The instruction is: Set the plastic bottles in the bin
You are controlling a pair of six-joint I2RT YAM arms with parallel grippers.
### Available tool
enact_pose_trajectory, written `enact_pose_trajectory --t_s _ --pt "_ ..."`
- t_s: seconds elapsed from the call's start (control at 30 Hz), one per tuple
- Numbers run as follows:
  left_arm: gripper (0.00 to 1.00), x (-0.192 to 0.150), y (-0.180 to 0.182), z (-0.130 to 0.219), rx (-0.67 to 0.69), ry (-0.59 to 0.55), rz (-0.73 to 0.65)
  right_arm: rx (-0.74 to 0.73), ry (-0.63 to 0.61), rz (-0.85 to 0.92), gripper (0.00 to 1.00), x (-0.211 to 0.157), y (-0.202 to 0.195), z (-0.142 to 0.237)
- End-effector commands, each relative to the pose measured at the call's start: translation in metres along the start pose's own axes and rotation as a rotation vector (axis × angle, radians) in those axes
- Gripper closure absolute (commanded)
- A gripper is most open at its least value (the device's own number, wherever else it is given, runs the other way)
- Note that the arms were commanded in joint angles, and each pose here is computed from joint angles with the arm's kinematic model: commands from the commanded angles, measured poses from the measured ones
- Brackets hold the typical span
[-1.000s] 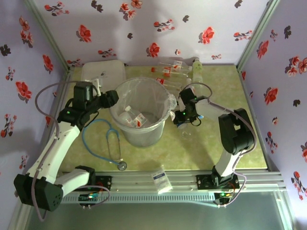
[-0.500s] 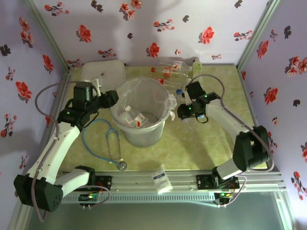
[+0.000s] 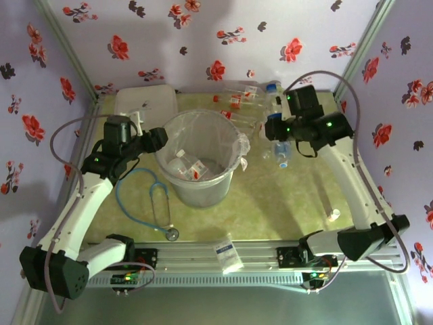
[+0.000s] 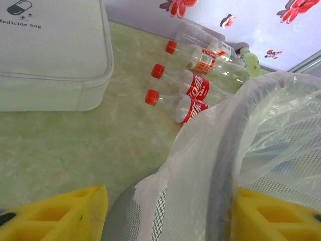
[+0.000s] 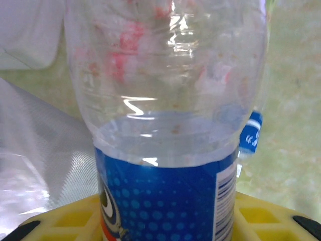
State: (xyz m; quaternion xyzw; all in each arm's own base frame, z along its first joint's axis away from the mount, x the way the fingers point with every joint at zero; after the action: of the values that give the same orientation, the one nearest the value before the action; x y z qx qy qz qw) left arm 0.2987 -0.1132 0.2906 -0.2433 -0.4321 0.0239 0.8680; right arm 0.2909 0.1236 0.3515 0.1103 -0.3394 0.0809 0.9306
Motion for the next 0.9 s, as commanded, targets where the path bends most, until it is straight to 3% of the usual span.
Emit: enact_pose_trajectory --t_s 0.0,0.3,0.57,0.87 --pt "0.39 -0.015 0.006 -0.013 0.002 0.057 0.005 0.023 -0.009 0.066 0.53 0.016 0.012 0.013" --pt "0.40 -0.015 0.002 -0.004 -0.020 0.026 0.022 0.152 -0.111 0.237 0.52 0.061 0.100 0.023" --pt "0.41 -0.018 -0.001 -0.008 -0.026 0.044 0.024 0.360 -0.040 0.327 0.52 0.038 0.193 -0.012" --pt "0.42 -0.014 -0.005 -0.008 -0.033 0.033 0.027 0.354 0.175 0.358 0.52 -0.017 0.223 -0.074"
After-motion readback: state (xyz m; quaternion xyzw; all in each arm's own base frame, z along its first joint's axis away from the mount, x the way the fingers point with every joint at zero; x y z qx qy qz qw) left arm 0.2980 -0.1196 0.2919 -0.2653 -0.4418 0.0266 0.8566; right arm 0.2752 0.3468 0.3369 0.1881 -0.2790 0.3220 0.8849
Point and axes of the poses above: each hand's point on the last joint's axis, 136 mm out from that joint toward the fingers, its own z axis back along the fingers, its own y axis along the line the jaws close on, x = y × z, the point moved 4 cm from there along z, back along the fingers, and after that the axes turned 1 degree about -z, right-handed, at the moved point
